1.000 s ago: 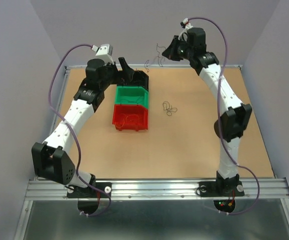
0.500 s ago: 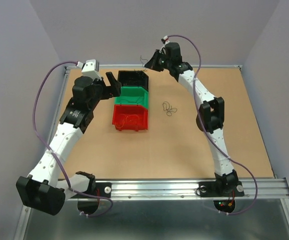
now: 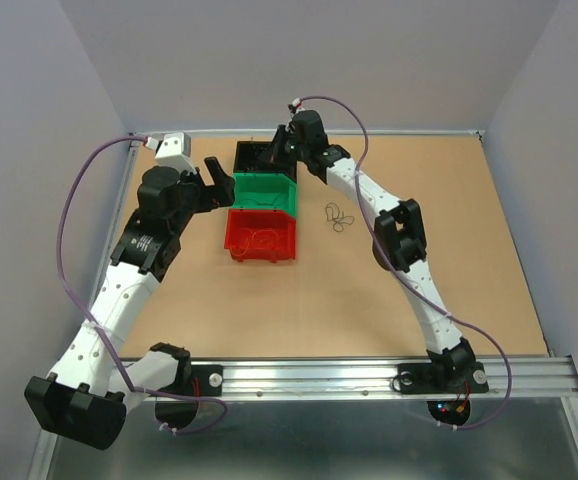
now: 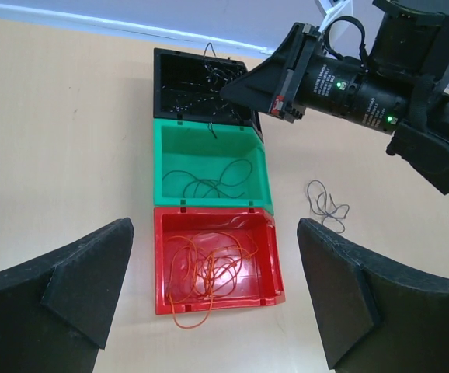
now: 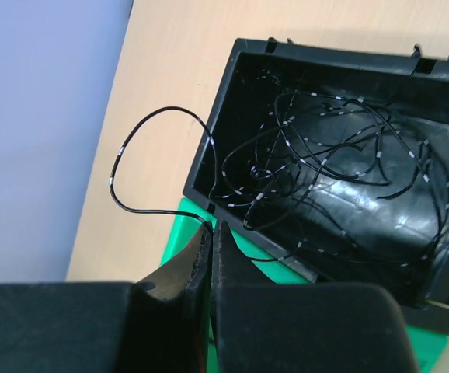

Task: Untangle the cables

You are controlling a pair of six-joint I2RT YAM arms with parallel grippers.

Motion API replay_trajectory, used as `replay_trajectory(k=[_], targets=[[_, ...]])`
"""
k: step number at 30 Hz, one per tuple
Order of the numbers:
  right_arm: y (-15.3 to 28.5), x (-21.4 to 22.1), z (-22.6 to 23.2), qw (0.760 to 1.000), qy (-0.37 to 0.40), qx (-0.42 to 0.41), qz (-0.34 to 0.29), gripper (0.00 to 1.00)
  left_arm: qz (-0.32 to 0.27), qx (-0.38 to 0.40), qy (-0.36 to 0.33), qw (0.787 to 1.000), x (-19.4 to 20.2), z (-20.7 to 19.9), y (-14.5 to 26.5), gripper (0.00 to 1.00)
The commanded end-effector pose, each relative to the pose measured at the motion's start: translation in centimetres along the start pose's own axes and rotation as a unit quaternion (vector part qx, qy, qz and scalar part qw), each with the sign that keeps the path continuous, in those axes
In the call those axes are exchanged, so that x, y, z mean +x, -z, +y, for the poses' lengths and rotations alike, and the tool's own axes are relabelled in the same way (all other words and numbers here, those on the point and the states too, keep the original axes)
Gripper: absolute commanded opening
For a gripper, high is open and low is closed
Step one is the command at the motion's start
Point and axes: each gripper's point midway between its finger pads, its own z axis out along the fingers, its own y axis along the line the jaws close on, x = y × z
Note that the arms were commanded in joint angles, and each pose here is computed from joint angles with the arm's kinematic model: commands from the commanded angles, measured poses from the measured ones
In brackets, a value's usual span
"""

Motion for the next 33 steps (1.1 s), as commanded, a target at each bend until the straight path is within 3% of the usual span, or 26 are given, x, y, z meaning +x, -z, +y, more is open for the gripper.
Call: replay_trajectory(k=[1,6,12,20,23,29,33], targets=[[-1.0,-0.4,-2.2,0.996,-0.052,0.057,-0.041,0.01,-0.016,-0.004,-0.001,1.0,-0.7,0.3,0.8,0.98],[-2.2,2.6,-5.8,0.988,-0.098,0.115,-0.021,0.01,-0.007,-0.02,-0.009,1.0,-0.4,0.9,0.8,0.98],[-2.4,2.9,-7.9,0.98,-0.111,0.159,-0.035,0.01,-0.003,-0.029,-0.025,0.999,-1.2,1.0,0.8,0.98],[-1.7,7.9,-9.1,0.979,-0.101,0.168,0.054,0.02,0.007,-0.026,-0.036,0.999,-1.5,0.7,-0.1,0.98],[-0.8,8.2,-7.8,0.983,-0.066,0.158,0.07,0.11,0.006,-0.023,-0.036,0.999,-1.8,0.4,-0.5,0.98],[1.0,3.4,-6.1,0.985,-0.011,0.173,0.01,0.3,0.0,-0.021,-0.039,0.999,-2.7,0.1,-0.8,0.98],[2.7,-0.4,-4.1,0.984,0.015,0.174,-0.035,0.54,-0.002,-0.021,-0.042,0.999,-3.2,0.0,-0.9,0.98]])
